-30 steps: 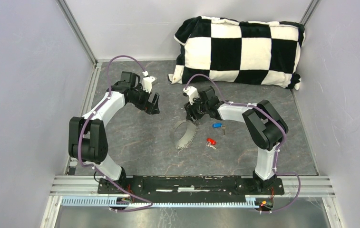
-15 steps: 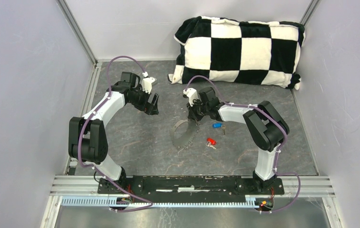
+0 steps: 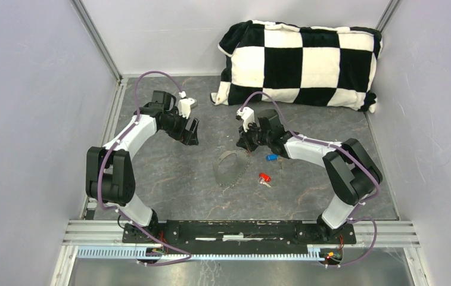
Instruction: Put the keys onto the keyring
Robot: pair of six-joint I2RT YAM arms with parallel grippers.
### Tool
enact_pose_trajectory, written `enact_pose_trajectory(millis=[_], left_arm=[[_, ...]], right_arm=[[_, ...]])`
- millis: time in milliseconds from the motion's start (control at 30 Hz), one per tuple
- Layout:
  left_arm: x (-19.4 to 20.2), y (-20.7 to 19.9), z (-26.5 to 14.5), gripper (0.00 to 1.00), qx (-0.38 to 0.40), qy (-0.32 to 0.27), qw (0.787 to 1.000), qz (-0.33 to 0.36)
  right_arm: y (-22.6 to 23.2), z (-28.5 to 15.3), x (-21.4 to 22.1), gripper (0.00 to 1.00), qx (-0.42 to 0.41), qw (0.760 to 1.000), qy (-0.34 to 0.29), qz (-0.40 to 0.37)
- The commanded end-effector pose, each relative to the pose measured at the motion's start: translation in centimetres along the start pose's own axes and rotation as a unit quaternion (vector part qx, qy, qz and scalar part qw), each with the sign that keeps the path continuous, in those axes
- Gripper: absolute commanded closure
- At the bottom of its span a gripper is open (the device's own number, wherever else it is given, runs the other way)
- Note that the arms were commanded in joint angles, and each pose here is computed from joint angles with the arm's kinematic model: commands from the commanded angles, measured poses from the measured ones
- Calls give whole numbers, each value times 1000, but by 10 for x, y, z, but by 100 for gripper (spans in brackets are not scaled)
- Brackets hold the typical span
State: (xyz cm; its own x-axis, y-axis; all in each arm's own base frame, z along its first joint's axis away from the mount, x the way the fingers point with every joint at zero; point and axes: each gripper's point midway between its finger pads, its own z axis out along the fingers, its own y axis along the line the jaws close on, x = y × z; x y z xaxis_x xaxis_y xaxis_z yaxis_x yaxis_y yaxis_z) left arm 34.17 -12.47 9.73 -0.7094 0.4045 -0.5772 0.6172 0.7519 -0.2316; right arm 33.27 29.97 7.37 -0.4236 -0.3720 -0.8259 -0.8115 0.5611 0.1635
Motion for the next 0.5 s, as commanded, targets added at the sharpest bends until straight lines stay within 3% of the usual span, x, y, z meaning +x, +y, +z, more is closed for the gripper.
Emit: enact_pose_trajectory(millis=[0, 33, 67, 133, 267, 467], left_arm=[[-22, -22, -13, 9, 21, -29, 999, 23], [-22, -25, -13, 8, 20, -25, 999, 30], [-22, -26, -13, 7, 18, -22, 999, 34], [-22, -27, -13, 6, 18, -22, 999, 36], [-18, -30, -10, 5, 25, -16, 999, 26], [-18, -28, -11, 5, 19, -17, 999, 30]], right_arm=[[2, -11, -19, 96, 9, 999, -38, -7], [-3, -11, -13, 78, 19, 999, -26, -8], [-9, -10, -8, 53, 26, 999, -16, -9], [-17, -9, 1, 38, 32, 999, -2, 2], [-31, -4, 16, 32, 41, 999, 10, 24], [-34, 12, 32, 36, 15, 998, 39, 49]])
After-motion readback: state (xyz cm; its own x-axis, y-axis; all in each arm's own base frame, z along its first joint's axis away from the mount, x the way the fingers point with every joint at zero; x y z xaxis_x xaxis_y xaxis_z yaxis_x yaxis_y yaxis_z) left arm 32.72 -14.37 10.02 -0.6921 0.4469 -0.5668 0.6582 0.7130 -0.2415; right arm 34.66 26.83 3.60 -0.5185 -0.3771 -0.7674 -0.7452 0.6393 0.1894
